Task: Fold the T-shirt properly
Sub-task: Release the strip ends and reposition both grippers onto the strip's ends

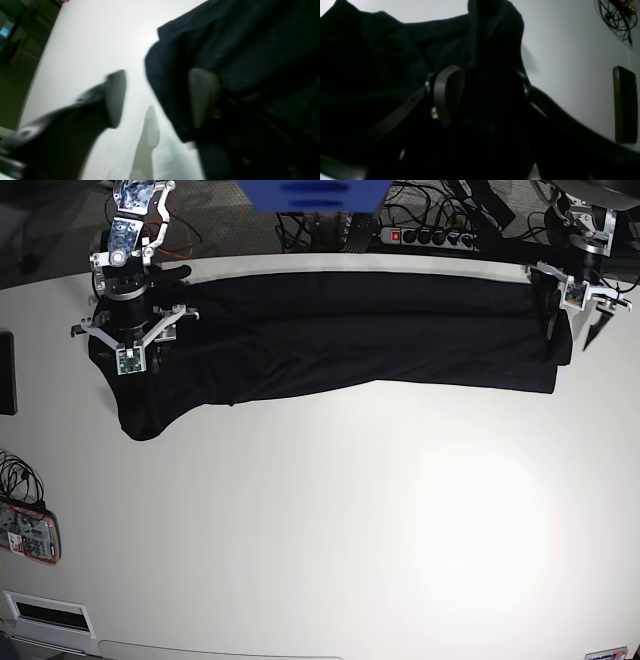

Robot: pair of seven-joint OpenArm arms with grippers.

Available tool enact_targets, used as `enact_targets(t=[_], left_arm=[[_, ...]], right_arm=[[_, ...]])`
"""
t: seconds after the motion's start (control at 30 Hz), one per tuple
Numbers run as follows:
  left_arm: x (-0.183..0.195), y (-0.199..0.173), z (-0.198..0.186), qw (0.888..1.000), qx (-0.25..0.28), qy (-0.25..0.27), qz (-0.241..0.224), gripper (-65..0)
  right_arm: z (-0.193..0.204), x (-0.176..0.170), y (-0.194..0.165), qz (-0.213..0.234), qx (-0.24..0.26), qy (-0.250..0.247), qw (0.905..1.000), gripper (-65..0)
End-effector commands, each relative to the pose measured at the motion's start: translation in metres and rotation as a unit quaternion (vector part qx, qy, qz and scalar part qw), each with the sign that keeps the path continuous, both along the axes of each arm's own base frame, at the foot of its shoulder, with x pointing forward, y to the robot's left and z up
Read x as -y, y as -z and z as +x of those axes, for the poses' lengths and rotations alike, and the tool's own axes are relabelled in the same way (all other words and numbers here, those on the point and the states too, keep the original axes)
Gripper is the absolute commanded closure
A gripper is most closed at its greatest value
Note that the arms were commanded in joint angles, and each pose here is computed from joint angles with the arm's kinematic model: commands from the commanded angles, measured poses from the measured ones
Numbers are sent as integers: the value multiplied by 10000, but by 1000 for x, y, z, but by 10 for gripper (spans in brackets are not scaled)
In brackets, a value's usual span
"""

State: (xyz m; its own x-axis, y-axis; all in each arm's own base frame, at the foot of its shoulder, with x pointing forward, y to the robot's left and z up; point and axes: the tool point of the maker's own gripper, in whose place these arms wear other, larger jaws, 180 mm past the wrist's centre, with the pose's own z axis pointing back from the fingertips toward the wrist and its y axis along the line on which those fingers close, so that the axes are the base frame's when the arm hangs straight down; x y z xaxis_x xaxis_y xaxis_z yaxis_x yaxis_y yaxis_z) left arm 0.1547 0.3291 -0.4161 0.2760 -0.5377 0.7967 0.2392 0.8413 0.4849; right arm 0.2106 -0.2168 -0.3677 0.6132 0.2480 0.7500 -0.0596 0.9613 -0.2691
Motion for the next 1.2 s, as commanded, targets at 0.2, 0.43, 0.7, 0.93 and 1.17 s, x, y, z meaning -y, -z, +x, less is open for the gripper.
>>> enact_targets(t=[0.2,0.43,0.7,0.93,1.17], left_arm=[[-13,-4,6,9993,-197,-191,250,-650],[14,-67,45,9880,1297,-506,-672,-650],[124,-89,82,9719,1792,336,-1488,-650],[188,-31,94,9776,552,589,-1946,-650],[195,-19,75,9769,314,537,-2045,-650]], right_arm=[[17,1,-20,-43,401,-34,9992,-299],[36,-36,-35,193,901,-533,9943,-299],[50,-65,-38,407,984,-850,9907,-298],[70,-59,-41,306,773,-708,9940,-298],[106,-57,-67,293,1142,-662,9908,-298]])
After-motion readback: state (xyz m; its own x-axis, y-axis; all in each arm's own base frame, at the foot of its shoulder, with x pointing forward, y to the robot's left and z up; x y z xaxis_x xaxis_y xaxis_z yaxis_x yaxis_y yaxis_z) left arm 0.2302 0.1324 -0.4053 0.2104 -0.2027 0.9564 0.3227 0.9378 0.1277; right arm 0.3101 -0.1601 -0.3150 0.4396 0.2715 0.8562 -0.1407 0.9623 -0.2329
